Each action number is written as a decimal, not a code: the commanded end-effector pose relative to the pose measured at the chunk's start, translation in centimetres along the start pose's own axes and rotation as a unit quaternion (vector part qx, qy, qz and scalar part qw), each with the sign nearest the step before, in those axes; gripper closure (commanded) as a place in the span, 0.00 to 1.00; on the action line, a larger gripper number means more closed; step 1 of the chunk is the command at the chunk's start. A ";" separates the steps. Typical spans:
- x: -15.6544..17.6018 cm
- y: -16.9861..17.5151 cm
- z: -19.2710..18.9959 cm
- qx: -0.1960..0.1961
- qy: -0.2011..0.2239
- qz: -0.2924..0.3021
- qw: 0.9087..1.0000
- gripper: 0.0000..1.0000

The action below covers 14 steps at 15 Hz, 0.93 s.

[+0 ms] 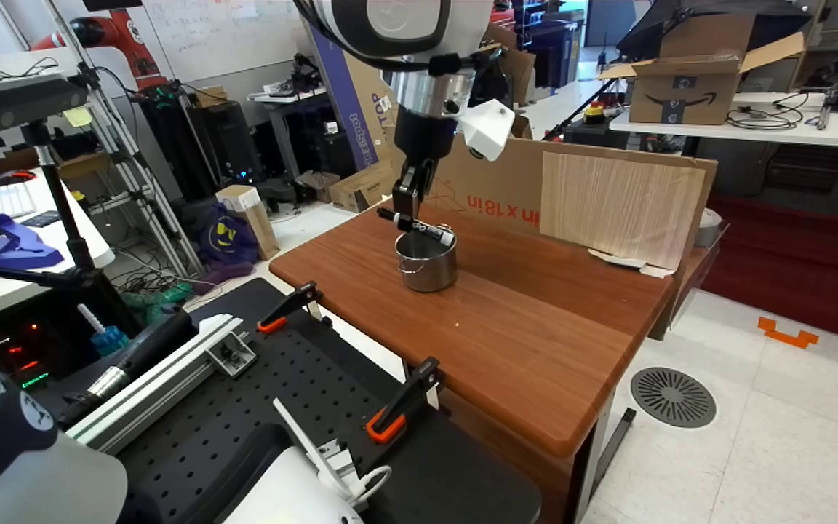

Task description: Place the marker in the silver pot

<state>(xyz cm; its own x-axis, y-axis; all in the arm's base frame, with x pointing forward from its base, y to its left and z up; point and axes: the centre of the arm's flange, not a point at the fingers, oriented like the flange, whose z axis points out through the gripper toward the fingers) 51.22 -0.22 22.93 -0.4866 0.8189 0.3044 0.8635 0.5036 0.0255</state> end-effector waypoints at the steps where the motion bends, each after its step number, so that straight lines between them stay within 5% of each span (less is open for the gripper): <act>1: -0.8 1.2 0.4 0.011 -0.020 -0.004 1.000 0.95; 10: -0.4 2.3 2.1 0.030 -0.048 -0.004 0.998 0.95; 12: -0.4 2.4 2.3 0.028 -0.057 -0.004 0.998 0.54; 14: -0.5 2.4 2.2 0.024 -0.065 -0.003 0.998 0.42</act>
<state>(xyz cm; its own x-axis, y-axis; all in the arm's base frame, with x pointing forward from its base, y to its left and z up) 52.75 1.16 20.97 -0.5050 0.8330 0.2259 0.8521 0.5228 -0.0230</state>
